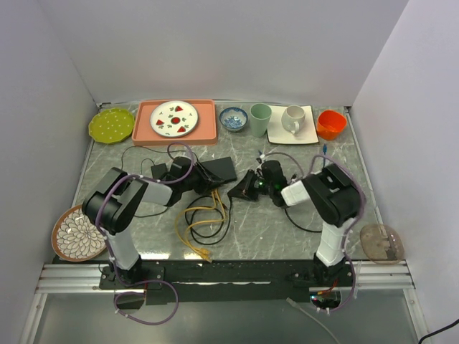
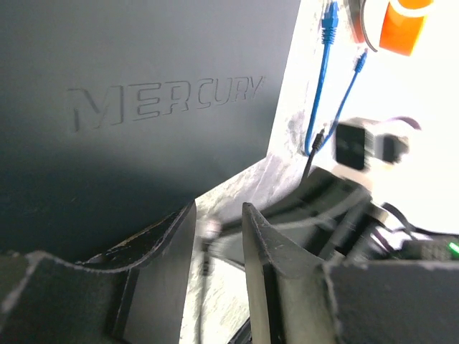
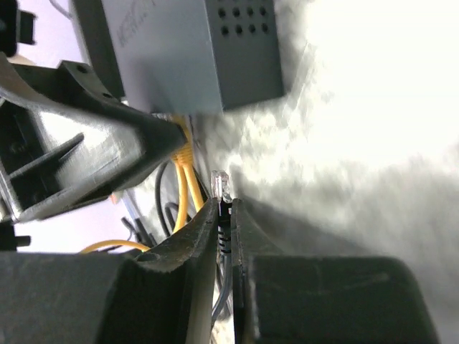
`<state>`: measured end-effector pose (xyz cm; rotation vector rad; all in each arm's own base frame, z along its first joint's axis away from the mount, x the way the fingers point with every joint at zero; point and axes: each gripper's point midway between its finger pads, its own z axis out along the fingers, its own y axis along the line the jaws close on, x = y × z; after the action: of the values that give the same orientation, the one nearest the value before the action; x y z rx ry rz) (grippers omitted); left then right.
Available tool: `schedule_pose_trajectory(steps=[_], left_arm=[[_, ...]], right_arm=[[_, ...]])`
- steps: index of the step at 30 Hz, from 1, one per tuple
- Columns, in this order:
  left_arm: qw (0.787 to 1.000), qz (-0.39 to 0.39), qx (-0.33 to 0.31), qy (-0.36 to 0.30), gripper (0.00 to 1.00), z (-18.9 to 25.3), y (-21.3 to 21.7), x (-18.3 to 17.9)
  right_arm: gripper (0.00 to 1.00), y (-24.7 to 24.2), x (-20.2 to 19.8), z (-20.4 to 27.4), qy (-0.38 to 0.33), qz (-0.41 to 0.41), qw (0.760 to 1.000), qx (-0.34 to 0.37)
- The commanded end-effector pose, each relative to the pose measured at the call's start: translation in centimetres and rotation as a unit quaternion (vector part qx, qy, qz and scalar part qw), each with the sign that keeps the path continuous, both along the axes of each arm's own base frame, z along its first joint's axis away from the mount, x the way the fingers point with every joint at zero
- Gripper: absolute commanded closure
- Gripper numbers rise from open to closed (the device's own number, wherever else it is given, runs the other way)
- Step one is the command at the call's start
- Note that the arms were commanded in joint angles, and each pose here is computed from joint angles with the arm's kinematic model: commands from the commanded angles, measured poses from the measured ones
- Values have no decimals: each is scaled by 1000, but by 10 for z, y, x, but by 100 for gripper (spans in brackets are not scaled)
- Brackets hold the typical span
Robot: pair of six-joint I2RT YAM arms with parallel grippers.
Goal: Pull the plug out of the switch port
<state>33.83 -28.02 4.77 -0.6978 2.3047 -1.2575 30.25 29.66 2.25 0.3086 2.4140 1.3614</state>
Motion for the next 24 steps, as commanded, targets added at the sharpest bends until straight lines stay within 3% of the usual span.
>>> schedule_pose_trajectory(steps=[1, 7, 10, 12, 17, 20, 24], left_arm=[[998, 25, 4, -49, 61, 34, 10, 13], [992, 82, 40, -89, 56, 66, 43, 11], [987, 117, 52, -102, 53, 77, 60, 9], [984, 132, 56, -108, 53, 82, 67, 7], [982, 146, 71, -98, 52, 78, 76, 3], [982, 151, 71, -91, 53, 74, 78, 0], [983, 149, 70, -86, 53, 71, 78, -3]], right_arm=[[100, -31, 11, 32, -58, -30, 995, -76], [100, -83, 31, 116, -172, -108, 960, -190], [100, -122, 25, 148, -194, -153, 932, -266], [100, -153, 20, 149, -192, -176, 905, -337], [100, -212, 13, 159, -176, -229, 851, -438], [100, -249, 10, 160, -148, -275, 837, -449], [100, -271, 12, 186, -166, -339, 836, -399]])
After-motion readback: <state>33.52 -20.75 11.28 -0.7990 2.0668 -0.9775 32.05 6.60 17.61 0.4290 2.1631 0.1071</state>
